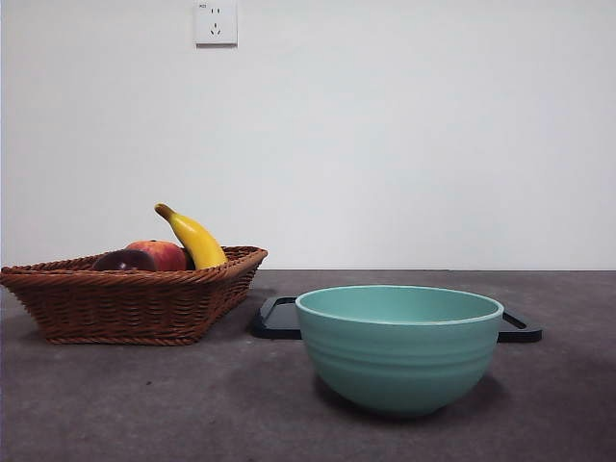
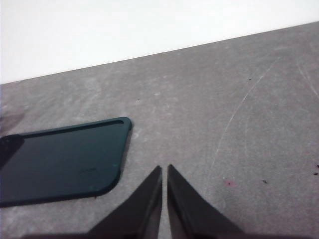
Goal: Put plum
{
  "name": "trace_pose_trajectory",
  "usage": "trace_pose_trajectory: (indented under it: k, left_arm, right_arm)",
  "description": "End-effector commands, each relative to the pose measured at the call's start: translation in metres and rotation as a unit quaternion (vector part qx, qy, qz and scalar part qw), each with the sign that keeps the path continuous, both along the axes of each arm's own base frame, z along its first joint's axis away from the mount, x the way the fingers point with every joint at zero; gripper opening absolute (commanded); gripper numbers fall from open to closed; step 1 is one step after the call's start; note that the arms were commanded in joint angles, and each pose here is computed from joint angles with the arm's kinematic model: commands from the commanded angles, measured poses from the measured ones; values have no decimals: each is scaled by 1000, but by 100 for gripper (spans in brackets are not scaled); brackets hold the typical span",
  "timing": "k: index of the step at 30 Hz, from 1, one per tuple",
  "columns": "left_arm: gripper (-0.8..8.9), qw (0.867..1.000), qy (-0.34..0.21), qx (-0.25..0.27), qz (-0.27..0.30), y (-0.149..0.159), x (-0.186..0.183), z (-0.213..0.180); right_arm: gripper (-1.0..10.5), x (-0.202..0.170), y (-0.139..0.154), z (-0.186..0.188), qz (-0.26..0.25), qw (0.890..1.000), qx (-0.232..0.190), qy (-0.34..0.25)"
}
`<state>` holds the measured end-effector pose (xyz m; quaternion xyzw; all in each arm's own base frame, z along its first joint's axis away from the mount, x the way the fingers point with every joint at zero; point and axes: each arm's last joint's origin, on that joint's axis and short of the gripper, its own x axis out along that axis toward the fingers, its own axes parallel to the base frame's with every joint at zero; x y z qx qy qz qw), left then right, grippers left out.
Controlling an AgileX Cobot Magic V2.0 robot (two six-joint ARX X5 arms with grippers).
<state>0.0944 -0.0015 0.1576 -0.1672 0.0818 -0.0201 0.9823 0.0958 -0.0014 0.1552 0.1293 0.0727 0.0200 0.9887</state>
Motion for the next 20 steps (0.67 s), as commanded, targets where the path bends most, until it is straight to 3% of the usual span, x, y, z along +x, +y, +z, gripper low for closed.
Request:
trace_pose_trajectory:
  k: [1,11,16,20]
  left_arm:
    - [8,1000,-6,-24,6,0,-3,11]
    - [9,1000,10,-27,6,0,-14,54]
    - [9,999,14,-19,-21,-1,-16,83]
    - [9,996,46,-4,-74,-4,-14,104]
  right_arm:
    - [8,-3,0,15,-2,1000,18,-24]
    - [8,-18,1,69,-1,997,16,-73]
    - [8,-24,2,94,18,999,7,-47]
    - [8,-25,4,115,58,998,-19,-14]
